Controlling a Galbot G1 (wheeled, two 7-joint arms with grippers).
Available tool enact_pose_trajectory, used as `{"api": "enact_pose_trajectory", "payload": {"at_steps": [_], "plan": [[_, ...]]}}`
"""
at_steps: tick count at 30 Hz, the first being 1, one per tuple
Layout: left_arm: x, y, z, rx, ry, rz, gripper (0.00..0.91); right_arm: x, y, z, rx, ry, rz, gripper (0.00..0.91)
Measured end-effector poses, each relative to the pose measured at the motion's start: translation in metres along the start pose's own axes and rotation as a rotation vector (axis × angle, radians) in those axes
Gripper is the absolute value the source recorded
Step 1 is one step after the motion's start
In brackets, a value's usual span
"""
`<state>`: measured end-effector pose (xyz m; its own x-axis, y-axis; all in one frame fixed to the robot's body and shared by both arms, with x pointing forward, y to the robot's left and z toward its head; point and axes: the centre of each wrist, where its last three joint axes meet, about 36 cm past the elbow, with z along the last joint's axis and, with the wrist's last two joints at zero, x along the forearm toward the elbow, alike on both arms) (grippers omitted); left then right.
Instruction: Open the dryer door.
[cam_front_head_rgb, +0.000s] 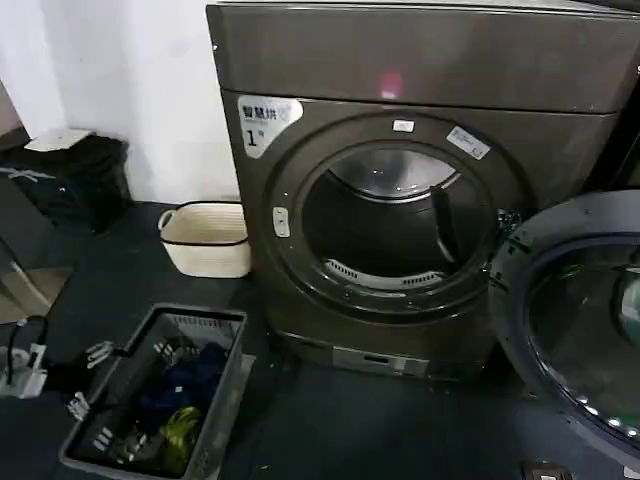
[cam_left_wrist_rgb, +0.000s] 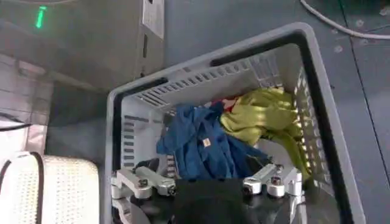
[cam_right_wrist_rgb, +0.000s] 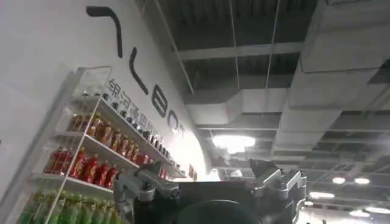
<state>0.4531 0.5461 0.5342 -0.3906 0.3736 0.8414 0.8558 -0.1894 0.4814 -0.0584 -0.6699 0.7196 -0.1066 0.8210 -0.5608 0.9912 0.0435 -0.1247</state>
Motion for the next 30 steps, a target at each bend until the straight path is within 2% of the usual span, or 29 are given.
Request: {"api": "enact_pose_trajectory", "payload": {"at_steps": [3,15,30], "plan": [[0.001,0.0,0.001,-0.056,-0.002,0.033,0.907,0.0,0.002,0.003,-0.002,0.004,-0.005,0.907],[0.001,0.0,-0.001,-0.015,-0.031,0.01,0.907,0.002,0.003,0.003,-0.002,0.004,-0.009,0.907],[0.017,0.009,0.008,-0.029,0.0,0.026,0.907,0.004,0.005,0.002,0.0,0.0,-0.015,0.907]]}}
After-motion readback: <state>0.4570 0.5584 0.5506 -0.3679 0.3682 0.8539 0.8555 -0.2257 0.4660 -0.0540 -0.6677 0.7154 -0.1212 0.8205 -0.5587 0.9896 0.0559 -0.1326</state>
